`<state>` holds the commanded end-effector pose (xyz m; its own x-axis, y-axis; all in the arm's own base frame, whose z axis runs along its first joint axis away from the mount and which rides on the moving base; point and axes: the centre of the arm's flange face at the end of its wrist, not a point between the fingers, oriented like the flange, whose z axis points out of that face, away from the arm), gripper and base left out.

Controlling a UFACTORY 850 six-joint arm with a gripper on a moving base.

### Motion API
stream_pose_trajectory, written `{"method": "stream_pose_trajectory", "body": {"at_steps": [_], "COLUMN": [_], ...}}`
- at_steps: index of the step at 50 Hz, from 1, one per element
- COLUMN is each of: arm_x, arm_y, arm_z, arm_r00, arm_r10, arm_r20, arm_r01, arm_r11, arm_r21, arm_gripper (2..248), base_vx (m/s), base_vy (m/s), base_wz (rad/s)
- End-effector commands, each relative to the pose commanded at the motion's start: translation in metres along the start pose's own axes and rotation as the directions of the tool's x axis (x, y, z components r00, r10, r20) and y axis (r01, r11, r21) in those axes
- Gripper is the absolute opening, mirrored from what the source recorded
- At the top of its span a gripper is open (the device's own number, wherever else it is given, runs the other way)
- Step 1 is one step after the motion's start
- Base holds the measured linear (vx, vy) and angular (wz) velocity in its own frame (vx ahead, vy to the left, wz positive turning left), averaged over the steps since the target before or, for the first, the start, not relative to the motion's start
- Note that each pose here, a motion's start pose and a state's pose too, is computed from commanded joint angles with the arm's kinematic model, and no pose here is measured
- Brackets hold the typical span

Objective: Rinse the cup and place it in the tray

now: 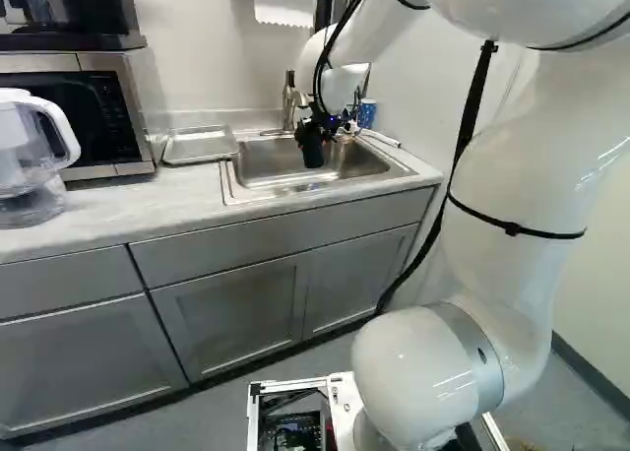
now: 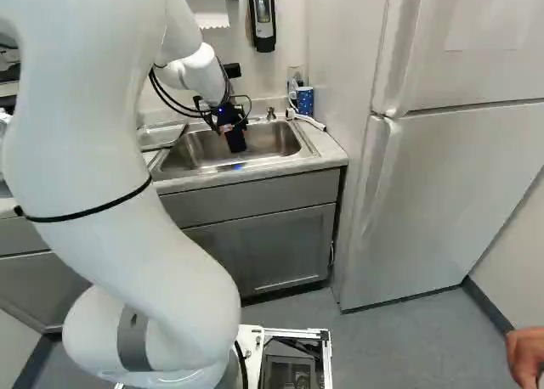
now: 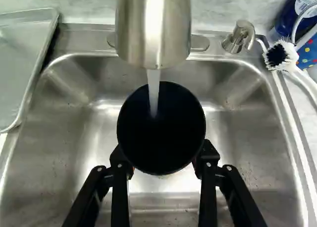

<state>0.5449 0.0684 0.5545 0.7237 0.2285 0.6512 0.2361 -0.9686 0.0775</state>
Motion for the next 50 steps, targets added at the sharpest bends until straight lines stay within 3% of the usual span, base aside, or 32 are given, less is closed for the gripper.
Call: {"method": "stream_pose_trajectory", "body": {"at_steps": [19,50], "arm_x": [0.014,0.007], "arm_y": [0.000,-0.003], "arm_z": [0.012,0.006], "arm_r00": [1.000,1.000], "arm_r10": [-0.003,-0.006], "arm_r20": [-0.005,-0.003], "arm_r01": [0.003,0.006], "arm_r11": [1.000,1.000], "arm_r21": [0.002,0.004], "arm_gripper": [124,124], "base_vx": [0.000,0.000], "base_vy": [0.000,0.000], "base_wz": [0.000,0.000]}}
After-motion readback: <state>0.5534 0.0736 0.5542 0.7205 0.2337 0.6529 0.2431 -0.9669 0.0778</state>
